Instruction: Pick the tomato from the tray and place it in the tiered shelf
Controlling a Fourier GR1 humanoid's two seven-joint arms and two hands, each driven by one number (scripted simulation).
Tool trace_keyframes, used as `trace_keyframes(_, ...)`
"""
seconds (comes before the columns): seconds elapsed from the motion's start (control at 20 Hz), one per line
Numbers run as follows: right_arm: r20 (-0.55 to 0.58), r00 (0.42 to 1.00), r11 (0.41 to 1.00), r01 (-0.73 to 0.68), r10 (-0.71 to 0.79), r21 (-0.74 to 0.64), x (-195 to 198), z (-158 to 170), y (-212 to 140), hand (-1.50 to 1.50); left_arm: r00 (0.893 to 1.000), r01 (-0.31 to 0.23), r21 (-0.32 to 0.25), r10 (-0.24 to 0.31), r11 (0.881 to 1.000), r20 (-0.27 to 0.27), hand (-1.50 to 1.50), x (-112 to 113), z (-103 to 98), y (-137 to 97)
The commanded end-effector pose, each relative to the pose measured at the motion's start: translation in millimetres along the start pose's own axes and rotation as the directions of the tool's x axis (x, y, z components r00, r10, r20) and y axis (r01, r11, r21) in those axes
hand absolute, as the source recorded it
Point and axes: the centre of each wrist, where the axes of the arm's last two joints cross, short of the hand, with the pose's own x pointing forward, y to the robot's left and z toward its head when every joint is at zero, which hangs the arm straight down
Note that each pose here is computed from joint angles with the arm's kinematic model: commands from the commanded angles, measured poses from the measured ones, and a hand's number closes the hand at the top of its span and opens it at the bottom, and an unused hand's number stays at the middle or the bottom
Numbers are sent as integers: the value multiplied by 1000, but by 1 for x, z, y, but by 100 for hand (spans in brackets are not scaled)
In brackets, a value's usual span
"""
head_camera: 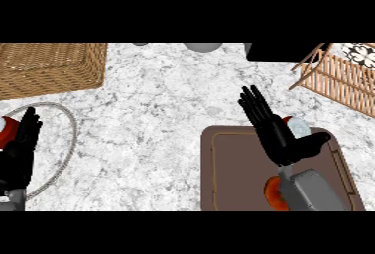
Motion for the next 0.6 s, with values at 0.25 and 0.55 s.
trace_keyframes(0.25,213,945,929,-295,249,225,98,19,-76,-150,987,-45,-271,85,962,136,0,44,-10,-72)
trace_keyframes(0.55,110,836,814,-480,538,-328,63,52,-130,150,990,-84,-316,116,945,85,0,36,6,-93)
